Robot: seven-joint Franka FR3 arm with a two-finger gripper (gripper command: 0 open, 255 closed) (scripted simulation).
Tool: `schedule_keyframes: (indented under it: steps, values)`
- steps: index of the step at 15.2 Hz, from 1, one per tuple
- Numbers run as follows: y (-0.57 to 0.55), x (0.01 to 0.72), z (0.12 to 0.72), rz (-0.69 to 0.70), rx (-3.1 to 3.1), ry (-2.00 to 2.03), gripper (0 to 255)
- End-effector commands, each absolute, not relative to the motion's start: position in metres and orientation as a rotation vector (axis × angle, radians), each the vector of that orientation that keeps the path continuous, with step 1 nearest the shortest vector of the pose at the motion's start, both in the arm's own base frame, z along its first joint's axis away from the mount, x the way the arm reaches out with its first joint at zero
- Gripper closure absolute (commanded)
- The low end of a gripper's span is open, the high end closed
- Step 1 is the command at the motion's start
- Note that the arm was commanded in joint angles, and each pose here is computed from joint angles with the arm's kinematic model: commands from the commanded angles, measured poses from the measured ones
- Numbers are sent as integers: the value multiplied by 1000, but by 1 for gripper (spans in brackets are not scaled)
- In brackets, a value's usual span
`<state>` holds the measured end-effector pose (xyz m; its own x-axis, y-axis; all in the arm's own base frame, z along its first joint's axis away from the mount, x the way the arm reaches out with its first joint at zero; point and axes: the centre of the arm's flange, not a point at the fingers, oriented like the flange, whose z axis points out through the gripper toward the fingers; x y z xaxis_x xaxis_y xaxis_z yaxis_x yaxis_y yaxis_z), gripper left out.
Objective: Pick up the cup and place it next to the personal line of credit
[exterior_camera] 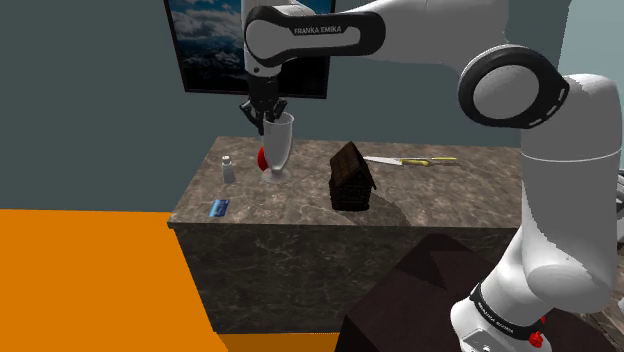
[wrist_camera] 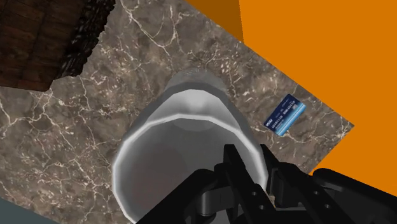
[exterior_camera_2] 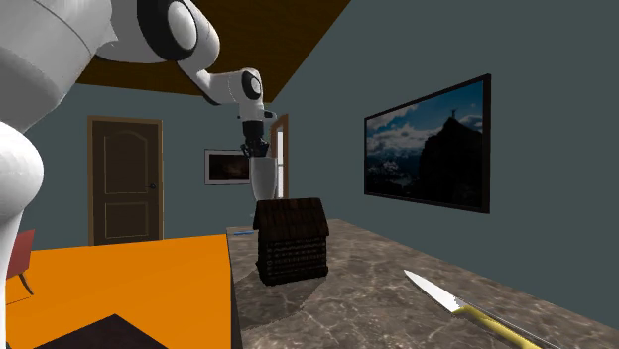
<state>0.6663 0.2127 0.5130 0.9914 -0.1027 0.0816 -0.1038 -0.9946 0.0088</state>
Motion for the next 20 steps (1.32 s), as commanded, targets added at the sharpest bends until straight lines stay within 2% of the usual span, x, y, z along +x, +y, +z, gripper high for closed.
schedule_keyframes:
  steps: [1,5,16,20]
  values:
    - [233,683,502,130,3122,-164,255]
    - [278,715,478,130,3122,-164,255]
    - [278,715,418,130,3122,-164,255]
    - [278,715,418,130,3122,-164,255]
